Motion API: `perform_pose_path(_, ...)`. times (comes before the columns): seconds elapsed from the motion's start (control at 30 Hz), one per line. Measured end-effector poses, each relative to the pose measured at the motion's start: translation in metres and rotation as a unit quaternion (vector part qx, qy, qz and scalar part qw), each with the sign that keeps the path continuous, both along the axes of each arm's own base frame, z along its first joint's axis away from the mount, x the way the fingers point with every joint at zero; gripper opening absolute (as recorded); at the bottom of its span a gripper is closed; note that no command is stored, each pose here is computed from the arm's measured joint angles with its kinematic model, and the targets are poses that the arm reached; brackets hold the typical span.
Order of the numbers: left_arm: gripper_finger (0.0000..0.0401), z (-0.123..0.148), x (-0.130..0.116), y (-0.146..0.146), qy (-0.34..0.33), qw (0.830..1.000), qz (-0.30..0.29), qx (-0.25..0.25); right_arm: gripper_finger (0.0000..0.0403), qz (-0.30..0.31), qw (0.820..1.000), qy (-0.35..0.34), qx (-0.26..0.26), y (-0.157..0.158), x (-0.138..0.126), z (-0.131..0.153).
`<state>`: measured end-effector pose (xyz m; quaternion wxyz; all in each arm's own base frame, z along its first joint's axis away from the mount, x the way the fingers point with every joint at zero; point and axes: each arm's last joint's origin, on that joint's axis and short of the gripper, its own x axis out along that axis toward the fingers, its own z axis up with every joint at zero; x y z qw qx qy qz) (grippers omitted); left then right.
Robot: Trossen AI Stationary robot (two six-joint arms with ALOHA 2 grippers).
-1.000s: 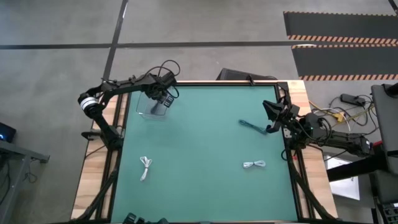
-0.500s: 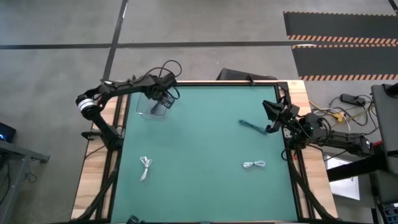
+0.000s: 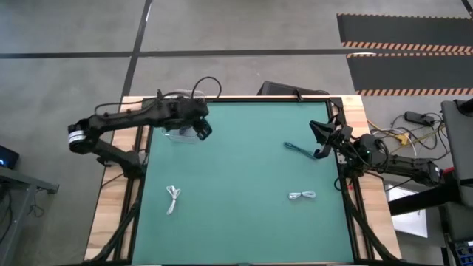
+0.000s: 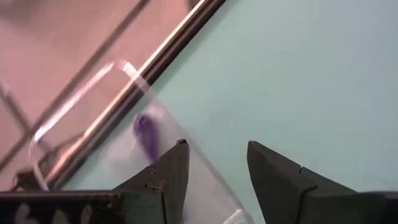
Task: Pick and place USB-C Cables
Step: Put the blue charger cable into the transparent bin
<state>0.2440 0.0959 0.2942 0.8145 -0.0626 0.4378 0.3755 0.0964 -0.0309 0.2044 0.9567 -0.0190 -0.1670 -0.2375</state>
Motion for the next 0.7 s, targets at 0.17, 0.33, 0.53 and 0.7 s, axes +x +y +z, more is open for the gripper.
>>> perform_pose_path(0.17,0.0147,0.005,-0.002,-0.035,-0.066,0.993,-0.092,0.038,0.0031,-0.009,0.999,0.037,-0.009,-0.001,0.002,-0.005)
perform_pose_path(0.33,0.0147,-0.008,-0.012,-0.060,-0.121,0.976,-0.171,0.059,0.0031,-0.017,0.998,0.052,0.018,-0.002,0.003,-0.010)
perform_pose_path(0.53,0.0147,-0.028,-0.022,-0.074,-0.199,0.954,-0.216,0.065,0.0031,0.007,0.998,0.025,0.062,-0.001,0.003,-0.010)
perform_pose_path(0.7,0.0147,-0.042,-0.027,-0.077,-0.254,0.936,-0.231,0.080,0.0031,0.033,0.993,0.009,0.111,-0.001,0.004,-0.011)
